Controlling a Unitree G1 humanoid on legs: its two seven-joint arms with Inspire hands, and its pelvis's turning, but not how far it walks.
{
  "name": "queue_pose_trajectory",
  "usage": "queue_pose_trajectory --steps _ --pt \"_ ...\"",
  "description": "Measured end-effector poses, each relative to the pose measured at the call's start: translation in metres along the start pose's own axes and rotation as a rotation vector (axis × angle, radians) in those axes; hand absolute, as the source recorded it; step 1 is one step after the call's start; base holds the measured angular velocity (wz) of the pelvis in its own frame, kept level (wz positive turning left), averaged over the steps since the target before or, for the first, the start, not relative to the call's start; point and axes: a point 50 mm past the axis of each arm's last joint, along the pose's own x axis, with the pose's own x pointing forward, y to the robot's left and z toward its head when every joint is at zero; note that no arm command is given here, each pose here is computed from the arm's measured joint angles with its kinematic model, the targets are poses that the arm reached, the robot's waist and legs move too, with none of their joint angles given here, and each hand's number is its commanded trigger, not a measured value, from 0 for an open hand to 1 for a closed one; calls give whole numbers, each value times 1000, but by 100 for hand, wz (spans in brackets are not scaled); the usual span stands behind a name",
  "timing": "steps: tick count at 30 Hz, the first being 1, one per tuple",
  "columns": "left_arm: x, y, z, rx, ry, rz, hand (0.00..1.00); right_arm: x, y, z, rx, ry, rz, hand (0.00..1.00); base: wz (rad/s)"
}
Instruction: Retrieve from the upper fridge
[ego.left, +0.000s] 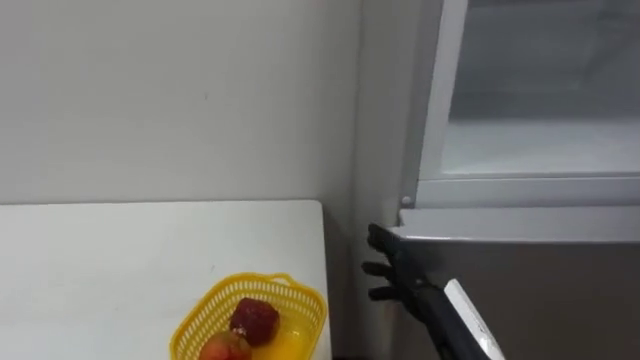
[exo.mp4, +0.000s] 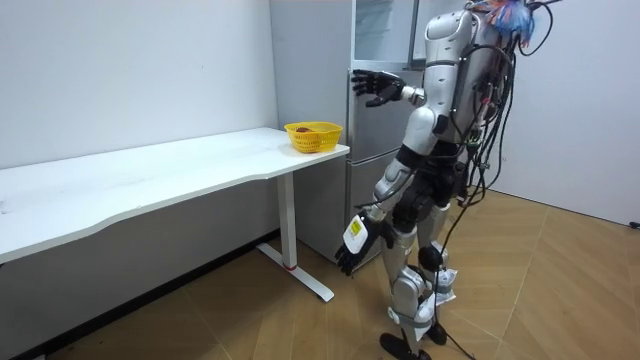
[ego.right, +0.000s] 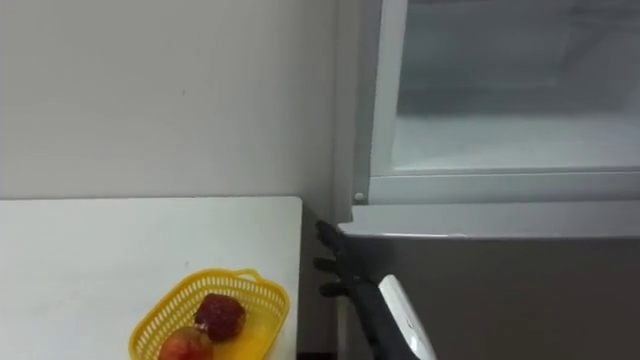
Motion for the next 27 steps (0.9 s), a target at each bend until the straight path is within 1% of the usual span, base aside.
queue_pose_trajectory --steps 2,6,8,11,16,18,22,27 --pt "-1 -2 -4 -37 0 -2 0 -6 -5 0 -15 7 -23 0 -13" --pt "-3 -7 -16 -55 38 -14 0 -21 -14 -5 -37 47 -66 0 -15" --pt "-4 -9 -24 -58 67 -25 0 -28 -24 -11 -65 85 -116 0 -13" --pt "-4 -11 -26 -60 74 -31 0 -33 -35 -14 -83 107 -181 0 -17" --pt "-5 -9 -27 -58 67 -39 0 -37 -40 -12 -68 104 -226 0 -19" --pt "-5 -8 -27 -56 67 -38 0 -43 -39 -13 -46 113 -238 0 -11" --pt "-4 -6 -26 -54 61 -30 0 -54 -40 -20 58 167 -287 0 -2" --pt "-4 -5 -23 -55 52 -14 0 -73 -45 -51 178 332 -362 0 -6"
